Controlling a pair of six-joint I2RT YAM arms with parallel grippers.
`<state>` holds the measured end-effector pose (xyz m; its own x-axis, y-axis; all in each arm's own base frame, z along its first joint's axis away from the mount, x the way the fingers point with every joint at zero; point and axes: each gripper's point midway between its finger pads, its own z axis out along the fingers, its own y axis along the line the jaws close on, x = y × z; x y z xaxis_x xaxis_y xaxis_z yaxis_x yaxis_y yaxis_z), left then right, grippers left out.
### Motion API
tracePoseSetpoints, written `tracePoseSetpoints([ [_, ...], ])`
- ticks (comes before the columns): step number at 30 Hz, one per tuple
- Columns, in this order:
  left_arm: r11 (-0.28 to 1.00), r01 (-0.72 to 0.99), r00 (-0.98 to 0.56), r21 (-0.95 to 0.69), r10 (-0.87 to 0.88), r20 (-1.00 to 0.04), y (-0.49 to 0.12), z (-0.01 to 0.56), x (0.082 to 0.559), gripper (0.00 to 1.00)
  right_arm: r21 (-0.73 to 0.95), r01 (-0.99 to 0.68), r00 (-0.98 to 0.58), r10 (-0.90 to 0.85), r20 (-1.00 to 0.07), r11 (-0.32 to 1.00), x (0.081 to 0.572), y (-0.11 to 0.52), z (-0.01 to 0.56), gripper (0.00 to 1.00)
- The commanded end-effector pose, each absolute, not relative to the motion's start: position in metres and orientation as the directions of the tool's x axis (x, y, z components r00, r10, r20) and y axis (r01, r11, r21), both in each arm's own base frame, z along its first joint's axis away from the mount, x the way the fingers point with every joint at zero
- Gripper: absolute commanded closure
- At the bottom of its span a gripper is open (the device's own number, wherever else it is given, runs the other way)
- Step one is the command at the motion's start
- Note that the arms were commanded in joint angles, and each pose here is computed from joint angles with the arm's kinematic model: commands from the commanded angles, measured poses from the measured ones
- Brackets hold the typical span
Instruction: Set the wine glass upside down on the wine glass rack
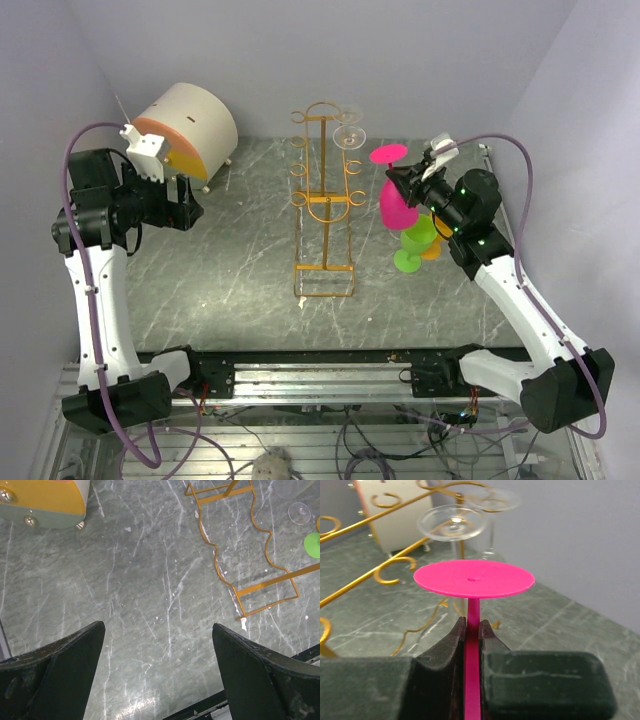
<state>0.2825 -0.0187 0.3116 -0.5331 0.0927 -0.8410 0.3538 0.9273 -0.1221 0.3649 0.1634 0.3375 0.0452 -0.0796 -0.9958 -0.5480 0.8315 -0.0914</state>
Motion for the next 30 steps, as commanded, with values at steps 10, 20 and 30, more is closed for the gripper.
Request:
tracePoseSetpoints([
  [10, 0.91, 0.38, -0.544, -0.168, 0.073, -0.836, -0.027, 0.299, 0.284, 0.0, -0.226, -0.739, 0.287, -0.007, -0.958, 0.634, 0.339, 0.206, 0.364, 1.0],
  [20, 0.905, 0.385, -0.568, -0.181, 0.077, -0.82, -0.028, 0.286, 0.283, 0.0, -0.341, -0.75, 0.367, -0.072, -0.928, 0.567, 0.348, 0.217, 0.358, 1.0],
  [30, 0.906, 0.383, -0.567, -0.179, 0.078, -0.82, -0.027, 0.285, 0.284, 0.0, -0.342, -0.788, 0.353, -0.08, -0.932, 0.511, 0.356, 0.228, 0.342, 1.0],
])
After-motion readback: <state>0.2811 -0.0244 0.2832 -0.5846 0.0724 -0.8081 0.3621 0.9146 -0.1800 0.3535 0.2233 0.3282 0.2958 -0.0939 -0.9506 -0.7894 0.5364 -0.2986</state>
